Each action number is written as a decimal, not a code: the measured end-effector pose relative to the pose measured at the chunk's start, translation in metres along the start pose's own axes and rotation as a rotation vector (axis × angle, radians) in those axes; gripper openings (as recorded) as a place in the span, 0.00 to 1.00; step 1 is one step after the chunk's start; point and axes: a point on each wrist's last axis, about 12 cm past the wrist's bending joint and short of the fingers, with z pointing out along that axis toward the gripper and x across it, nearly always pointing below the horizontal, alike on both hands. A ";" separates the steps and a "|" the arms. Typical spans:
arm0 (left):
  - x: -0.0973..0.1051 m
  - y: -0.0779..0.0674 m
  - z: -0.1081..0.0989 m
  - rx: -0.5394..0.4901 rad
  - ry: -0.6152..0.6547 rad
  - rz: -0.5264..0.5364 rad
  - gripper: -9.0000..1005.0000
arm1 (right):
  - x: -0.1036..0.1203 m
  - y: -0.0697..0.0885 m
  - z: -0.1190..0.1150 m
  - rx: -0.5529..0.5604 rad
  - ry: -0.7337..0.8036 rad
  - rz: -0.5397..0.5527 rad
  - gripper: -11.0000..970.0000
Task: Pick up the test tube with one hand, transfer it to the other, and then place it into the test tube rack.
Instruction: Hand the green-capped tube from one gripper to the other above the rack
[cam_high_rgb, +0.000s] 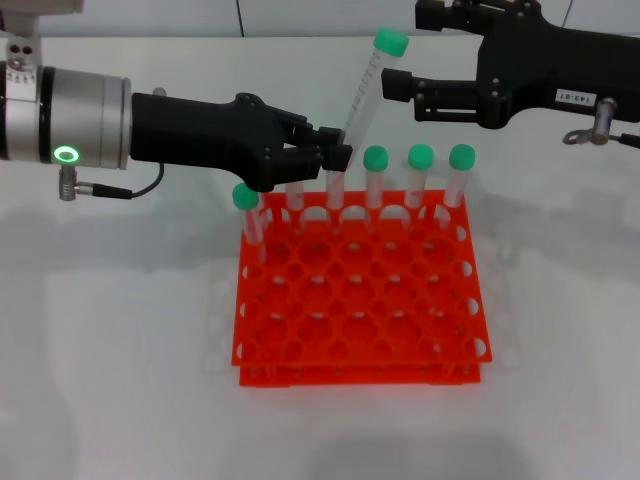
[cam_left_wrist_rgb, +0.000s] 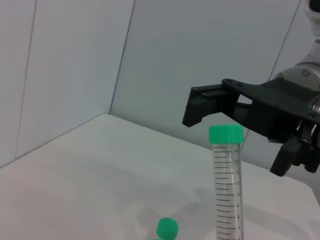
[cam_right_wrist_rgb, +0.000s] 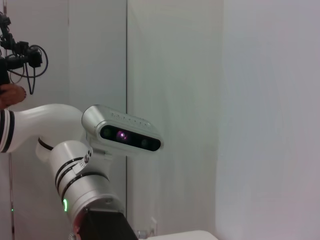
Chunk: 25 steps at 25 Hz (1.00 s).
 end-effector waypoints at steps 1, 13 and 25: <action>0.000 0.000 0.000 0.000 0.000 0.006 0.20 | 0.000 0.000 0.000 -0.001 0.000 0.001 0.85; 0.002 0.000 -0.003 -0.002 0.007 0.055 0.20 | 0.001 0.004 0.001 -0.027 -0.008 0.011 0.85; 0.003 -0.001 -0.005 0.011 0.045 0.097 0.20 | 0.001 0.004 0.000 -0.027 -0.009 0.011 0.85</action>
